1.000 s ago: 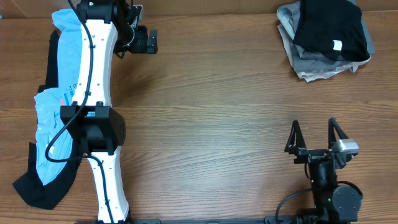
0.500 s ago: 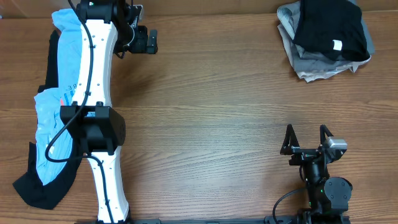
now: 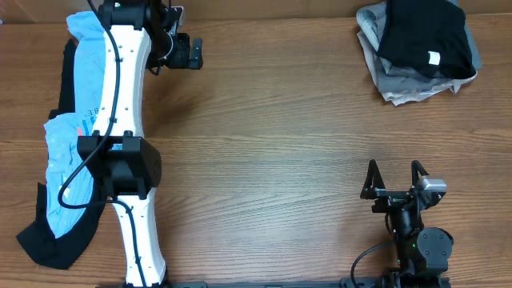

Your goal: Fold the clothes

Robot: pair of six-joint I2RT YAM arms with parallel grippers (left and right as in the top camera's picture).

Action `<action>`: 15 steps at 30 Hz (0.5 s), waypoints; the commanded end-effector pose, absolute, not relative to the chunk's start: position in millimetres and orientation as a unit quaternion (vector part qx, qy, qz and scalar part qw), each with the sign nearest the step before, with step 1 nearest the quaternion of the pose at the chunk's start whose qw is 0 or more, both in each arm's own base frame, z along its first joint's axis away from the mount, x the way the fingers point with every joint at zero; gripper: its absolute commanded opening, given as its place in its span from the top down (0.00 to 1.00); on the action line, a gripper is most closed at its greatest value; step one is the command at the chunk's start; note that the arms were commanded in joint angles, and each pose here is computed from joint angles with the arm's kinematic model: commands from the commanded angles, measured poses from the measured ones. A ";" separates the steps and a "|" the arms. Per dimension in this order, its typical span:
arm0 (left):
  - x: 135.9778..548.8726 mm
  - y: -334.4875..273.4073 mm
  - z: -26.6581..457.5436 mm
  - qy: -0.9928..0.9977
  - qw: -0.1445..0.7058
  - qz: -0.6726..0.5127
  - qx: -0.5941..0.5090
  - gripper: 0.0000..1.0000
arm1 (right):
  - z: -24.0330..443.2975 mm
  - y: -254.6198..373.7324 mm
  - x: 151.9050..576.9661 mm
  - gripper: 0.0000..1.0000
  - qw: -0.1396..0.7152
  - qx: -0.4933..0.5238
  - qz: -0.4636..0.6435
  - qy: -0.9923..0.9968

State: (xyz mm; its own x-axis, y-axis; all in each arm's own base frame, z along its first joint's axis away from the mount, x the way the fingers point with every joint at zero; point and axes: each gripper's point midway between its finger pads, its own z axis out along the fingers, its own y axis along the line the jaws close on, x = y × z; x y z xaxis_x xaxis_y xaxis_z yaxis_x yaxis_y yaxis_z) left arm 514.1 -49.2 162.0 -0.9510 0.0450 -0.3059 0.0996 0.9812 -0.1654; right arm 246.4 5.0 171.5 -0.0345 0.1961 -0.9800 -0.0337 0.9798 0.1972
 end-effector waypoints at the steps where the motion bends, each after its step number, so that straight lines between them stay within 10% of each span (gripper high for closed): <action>1: 513.5 -43.1 158.7 0.985 0.148 -0.086 0.036 0.00 | 170.5 2.4 246.4 0.00 0.695 0.062 0.079 0.712; 15: 497.0 -50.2 215.0 0.976 0.197 -0.085 0.047 0.00 | 170.5 2.4 246.4 0.00 0.695 0.062 0.079 0.712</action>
State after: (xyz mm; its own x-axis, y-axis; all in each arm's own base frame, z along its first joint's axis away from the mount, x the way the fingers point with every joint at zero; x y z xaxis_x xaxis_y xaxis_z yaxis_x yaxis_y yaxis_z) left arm 511.4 -49.5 164.7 -0.9508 0.0457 -0.3063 0.1004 0.9811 -0.1654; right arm 246.3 4.9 171.6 -0.0339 0.1965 -0.9799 -0.0330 0.9797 0.1976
